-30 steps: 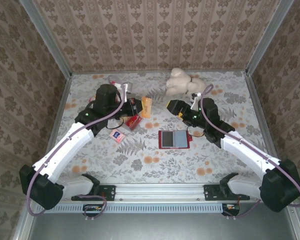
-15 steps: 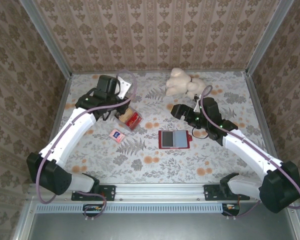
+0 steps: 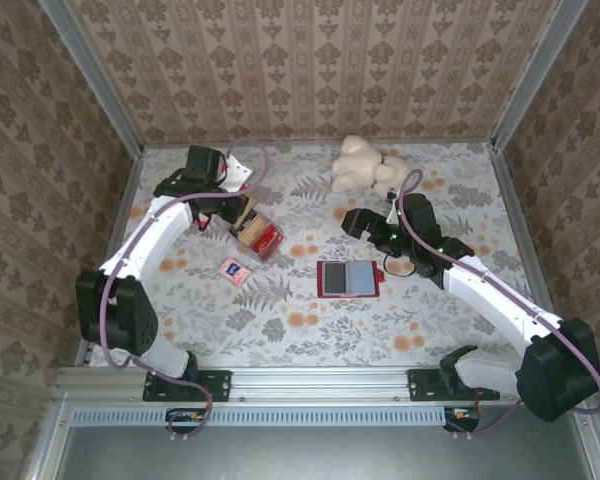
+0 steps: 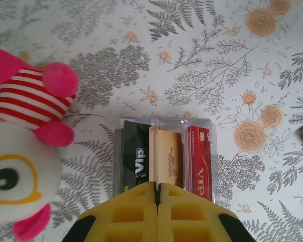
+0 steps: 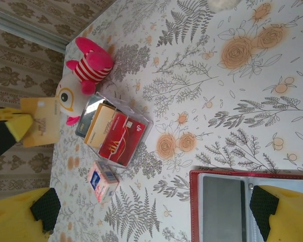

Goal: Take the credit cards out of the card holder

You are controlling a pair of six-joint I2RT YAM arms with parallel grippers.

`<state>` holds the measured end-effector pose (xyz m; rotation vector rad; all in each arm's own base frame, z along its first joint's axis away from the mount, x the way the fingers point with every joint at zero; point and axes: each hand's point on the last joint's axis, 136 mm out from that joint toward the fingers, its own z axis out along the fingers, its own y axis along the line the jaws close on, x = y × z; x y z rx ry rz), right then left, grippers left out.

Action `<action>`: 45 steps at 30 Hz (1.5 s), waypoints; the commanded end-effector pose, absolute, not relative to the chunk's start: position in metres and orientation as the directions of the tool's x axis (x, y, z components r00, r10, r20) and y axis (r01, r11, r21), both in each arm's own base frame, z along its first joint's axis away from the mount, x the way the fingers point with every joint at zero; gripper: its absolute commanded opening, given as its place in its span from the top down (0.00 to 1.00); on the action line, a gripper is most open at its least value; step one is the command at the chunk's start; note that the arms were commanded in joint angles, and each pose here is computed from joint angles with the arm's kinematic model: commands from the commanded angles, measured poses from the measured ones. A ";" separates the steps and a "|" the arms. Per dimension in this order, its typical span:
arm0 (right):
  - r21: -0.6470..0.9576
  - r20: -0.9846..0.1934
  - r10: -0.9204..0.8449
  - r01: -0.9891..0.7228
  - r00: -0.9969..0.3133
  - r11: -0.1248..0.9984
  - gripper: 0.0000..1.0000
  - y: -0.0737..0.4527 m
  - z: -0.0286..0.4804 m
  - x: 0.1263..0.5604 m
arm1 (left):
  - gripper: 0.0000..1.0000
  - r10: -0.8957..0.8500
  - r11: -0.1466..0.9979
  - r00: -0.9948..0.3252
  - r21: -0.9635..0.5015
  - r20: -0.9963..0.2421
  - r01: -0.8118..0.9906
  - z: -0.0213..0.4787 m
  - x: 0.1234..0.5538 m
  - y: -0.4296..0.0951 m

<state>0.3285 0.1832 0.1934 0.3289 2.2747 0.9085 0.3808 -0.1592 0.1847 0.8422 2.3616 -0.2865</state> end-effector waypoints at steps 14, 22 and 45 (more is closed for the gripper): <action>0.703 -0.475 0.458 -0.011 -0.751 0.711 0.00 0.185 0.198 0.331 | 1.00 0.569 0.736 -0.652 -0.042 -0.501 0.675 0.135 0.402 -0.169; 0.701 -0.478 0.465 -0.005 -0.745 0.713 0.00 0.183 0.200 0.331 | 1.00 0.625 0.715 -0.653 -0.022 -0.427 0.699 0.126 0.387 -0.169; 0.692 -0.486 0.458 -0.007 -0.744 0.722 0.00 0.181 0.201 0.328 | 0.61 0.580 0.768 -0.679 0.026 -0.449 0.640 0.141 0.400 -0.170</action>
